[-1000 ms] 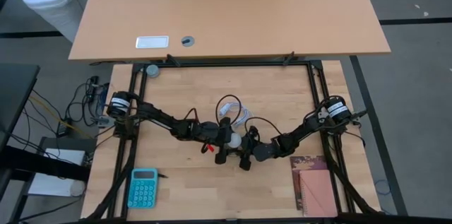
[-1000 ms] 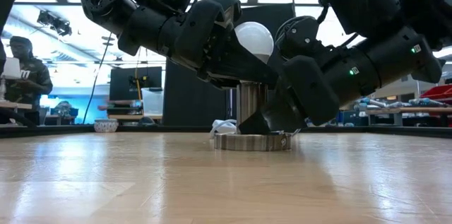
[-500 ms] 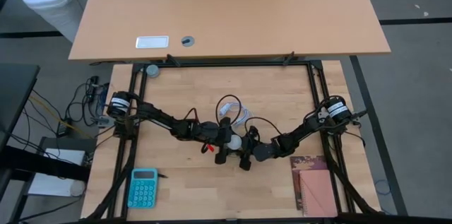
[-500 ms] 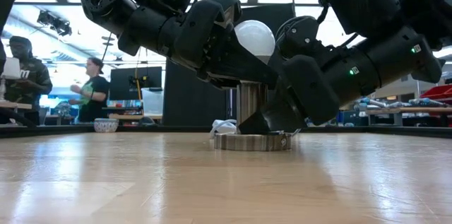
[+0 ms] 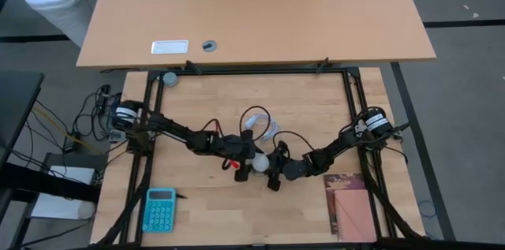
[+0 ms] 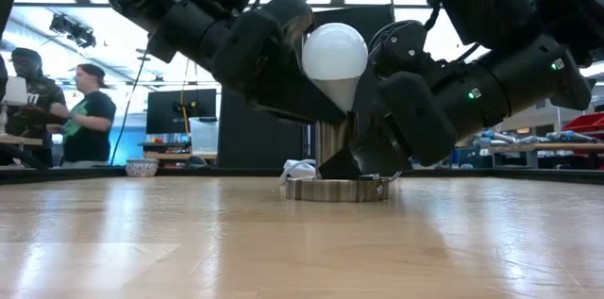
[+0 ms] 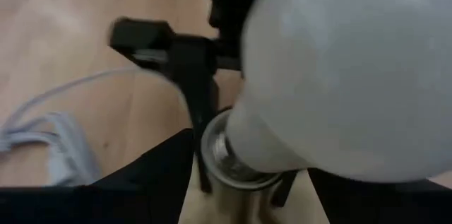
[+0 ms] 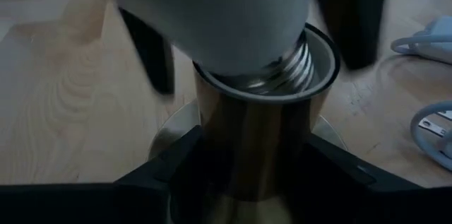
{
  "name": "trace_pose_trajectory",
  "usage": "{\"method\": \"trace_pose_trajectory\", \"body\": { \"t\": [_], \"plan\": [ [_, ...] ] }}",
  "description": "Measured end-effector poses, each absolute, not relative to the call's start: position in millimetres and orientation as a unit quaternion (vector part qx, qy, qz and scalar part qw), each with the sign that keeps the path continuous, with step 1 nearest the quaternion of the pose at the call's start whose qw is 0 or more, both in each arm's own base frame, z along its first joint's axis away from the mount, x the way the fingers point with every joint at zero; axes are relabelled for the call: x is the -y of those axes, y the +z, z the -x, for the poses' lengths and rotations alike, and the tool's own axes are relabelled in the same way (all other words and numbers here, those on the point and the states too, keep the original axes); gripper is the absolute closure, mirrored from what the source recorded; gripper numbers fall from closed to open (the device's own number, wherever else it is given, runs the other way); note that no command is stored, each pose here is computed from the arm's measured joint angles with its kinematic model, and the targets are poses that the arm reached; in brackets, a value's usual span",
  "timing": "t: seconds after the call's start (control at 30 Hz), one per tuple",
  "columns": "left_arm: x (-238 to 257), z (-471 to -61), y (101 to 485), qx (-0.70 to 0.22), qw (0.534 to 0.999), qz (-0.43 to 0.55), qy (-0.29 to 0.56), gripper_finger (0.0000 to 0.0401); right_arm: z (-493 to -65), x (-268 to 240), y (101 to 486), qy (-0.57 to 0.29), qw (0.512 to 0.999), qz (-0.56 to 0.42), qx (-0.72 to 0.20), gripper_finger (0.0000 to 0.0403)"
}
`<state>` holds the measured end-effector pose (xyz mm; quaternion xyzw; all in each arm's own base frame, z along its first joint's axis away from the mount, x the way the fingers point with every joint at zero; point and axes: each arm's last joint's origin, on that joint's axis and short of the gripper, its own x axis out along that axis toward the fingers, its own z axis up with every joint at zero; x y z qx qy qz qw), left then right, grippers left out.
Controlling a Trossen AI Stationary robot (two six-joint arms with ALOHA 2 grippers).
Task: Screw lightbulb
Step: Insert the white lightbulb into the lamp socket
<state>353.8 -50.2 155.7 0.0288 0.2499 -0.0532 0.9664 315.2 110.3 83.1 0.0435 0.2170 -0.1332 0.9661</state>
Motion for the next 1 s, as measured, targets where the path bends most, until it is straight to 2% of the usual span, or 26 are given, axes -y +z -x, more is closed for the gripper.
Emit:
{"method": "trace_pose_trajectory", "body": {
  "t": [0.63,1.0],
  "plan": [
    [52.5,-347.6,172.2,-0.25,0.966,-0.016,-0.062,0.0132,-315.3,-110.3,83.2,-0.131,0.967,-0.045,-0.216,0.0206],
    [54.4,-355.5,204.6,-0.31,0.948,-0.026,-0.063,0.0132,-315.4,-110.2,83.2,-0.13,0.967,-0.044,-0.216,0.0206]
  ]
}}
